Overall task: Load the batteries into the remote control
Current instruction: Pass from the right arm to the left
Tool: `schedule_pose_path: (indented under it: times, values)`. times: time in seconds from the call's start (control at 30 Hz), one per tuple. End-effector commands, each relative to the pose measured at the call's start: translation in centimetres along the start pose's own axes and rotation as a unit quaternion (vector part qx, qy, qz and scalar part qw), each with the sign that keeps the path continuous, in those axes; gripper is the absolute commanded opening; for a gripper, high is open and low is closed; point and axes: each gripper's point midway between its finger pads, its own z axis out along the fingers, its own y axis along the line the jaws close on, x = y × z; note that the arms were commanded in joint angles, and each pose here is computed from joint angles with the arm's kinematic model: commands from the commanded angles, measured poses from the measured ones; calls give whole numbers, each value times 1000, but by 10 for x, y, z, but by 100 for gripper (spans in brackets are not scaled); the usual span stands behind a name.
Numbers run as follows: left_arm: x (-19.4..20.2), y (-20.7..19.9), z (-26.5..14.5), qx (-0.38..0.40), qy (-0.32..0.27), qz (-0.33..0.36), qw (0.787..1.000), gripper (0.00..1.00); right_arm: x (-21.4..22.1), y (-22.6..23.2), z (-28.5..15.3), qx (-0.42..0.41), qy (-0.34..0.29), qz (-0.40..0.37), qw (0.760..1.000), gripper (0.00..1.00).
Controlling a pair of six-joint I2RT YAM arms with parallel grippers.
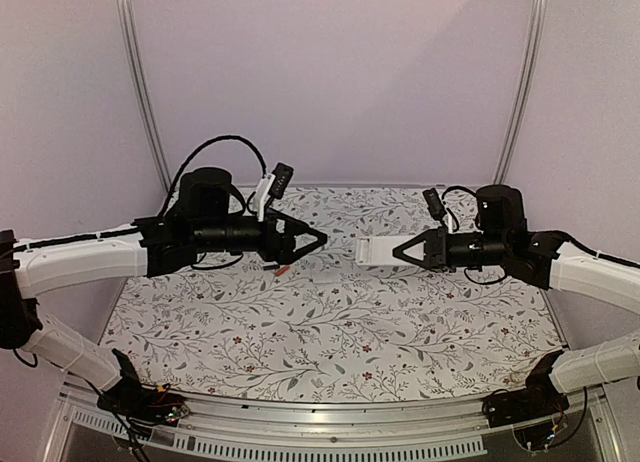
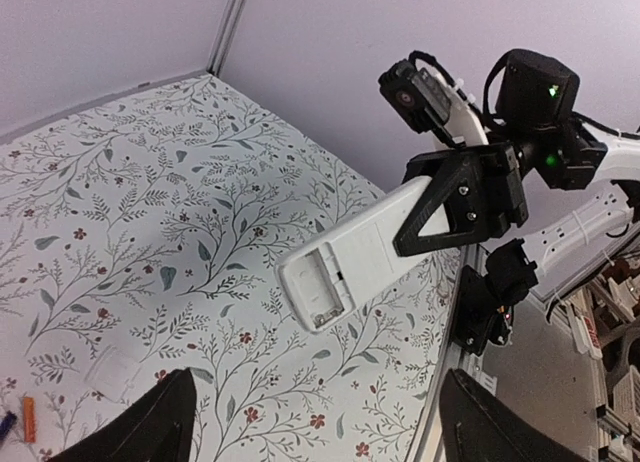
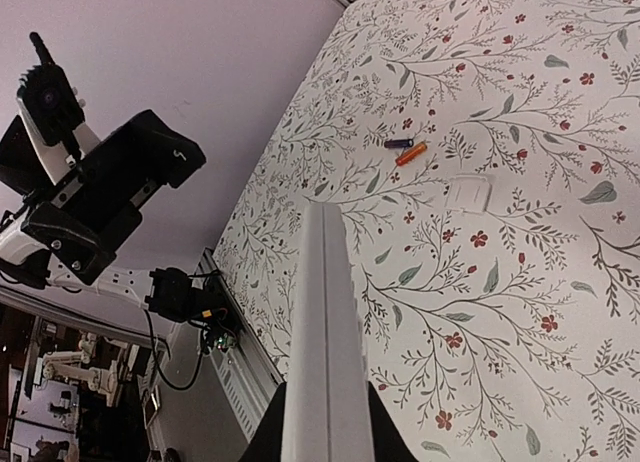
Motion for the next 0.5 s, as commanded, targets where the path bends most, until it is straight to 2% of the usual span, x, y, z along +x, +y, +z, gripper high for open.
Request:
schedule_pose_path:
  times: [0.0, 0.2, 0.27, 0.47]
  values:
    - [22, -4, -7, 15, 71, 78, 994, 85, 23, 16, -4, -39, 74, -36, 996, 0]
    - [36, -19, -4, 10, 90, 161, 983, 89, 37, 38, -6, -101, 129, -56, 985, 0]
    - [40, -22, 1, 25, 100, 150, 983, 84, 42, 48, -8, -117, 144, -66, 980, 0]
    - [53, -58, 18, 137, 140, 93, 976, 64, 59, 71, -13, -146, 187, -125, 963, 0]
